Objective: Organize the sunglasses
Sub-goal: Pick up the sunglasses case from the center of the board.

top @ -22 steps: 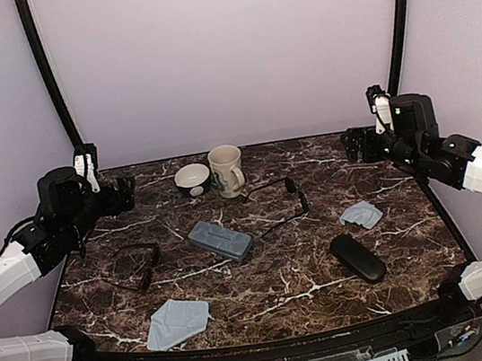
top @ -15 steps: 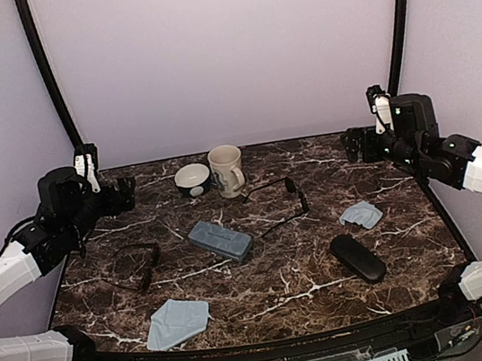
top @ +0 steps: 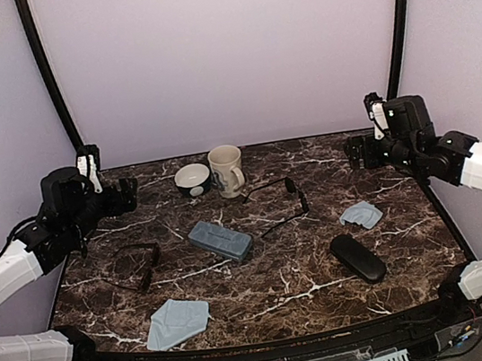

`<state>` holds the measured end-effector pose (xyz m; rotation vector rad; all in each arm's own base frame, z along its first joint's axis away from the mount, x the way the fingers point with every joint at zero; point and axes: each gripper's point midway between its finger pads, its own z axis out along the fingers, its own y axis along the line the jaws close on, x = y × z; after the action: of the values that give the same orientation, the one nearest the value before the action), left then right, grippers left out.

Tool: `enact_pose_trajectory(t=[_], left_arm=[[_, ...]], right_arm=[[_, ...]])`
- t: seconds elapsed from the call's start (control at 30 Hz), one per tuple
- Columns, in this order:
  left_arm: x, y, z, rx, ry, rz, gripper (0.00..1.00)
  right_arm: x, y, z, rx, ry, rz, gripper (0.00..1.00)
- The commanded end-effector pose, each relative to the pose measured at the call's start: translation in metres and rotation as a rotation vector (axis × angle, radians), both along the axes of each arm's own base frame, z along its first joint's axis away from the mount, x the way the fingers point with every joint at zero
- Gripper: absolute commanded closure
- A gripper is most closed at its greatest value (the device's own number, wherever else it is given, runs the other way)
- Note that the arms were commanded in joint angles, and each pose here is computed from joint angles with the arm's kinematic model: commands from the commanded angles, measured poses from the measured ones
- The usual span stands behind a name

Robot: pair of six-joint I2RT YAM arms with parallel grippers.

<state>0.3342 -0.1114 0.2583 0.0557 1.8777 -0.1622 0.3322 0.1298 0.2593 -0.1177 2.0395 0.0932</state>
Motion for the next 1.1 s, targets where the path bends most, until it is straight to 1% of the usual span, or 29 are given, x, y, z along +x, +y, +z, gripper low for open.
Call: enact_pose_trajectory(t=[0.0, 0.2, 0.37, 0.47, 0.6, 0.8, 1.07], left_arm=[[0.001, -0.002, -0.003, -0.014, 0.005, 0.001, 0.01], [0.006, -0.007, -0.008, -0.022, 0.026, -0.009, 0.01], [0.006, -0.010, -0.008, -0.049, 0.031, -0.014, 0.01], [0.006, -0.010, -0.008, -0.061, 0.032, -0.015, 0.01], [0.006, -0.012, -0.011, -0.070, 0.038, -0.020, 0.01], [0.009, -0.015, -0.013, -0.076, 0.042, -0.026, 0.01], [0.012, -0.020, -0.015, -0.088, 0.047, -0.040, 0.01]], right_arm=[[-0.002, 0.000, -0.022, -0.064, 0.111, -0.003, 0.00], [-0.016, 0.016, -0.092, -0.099, 0.377, 0.065, 0.00], [-0.039, 0.030, -0.137, -0.043, 0.527, 0.117, 0.00], [-0.055, 0.035, -0.155, -0.007, 0.591, 0.124, 0.00], [-0.078, 0.040, -0.176, -0.010, 0.674, 0.128, 0.00], [-0.102, 0.040, -0.195, -0.064, 0.744, 0.107, 0.00], [-0.126, 0.033, -0.221, -0.191, 0.836, 0.116, 0.00]])
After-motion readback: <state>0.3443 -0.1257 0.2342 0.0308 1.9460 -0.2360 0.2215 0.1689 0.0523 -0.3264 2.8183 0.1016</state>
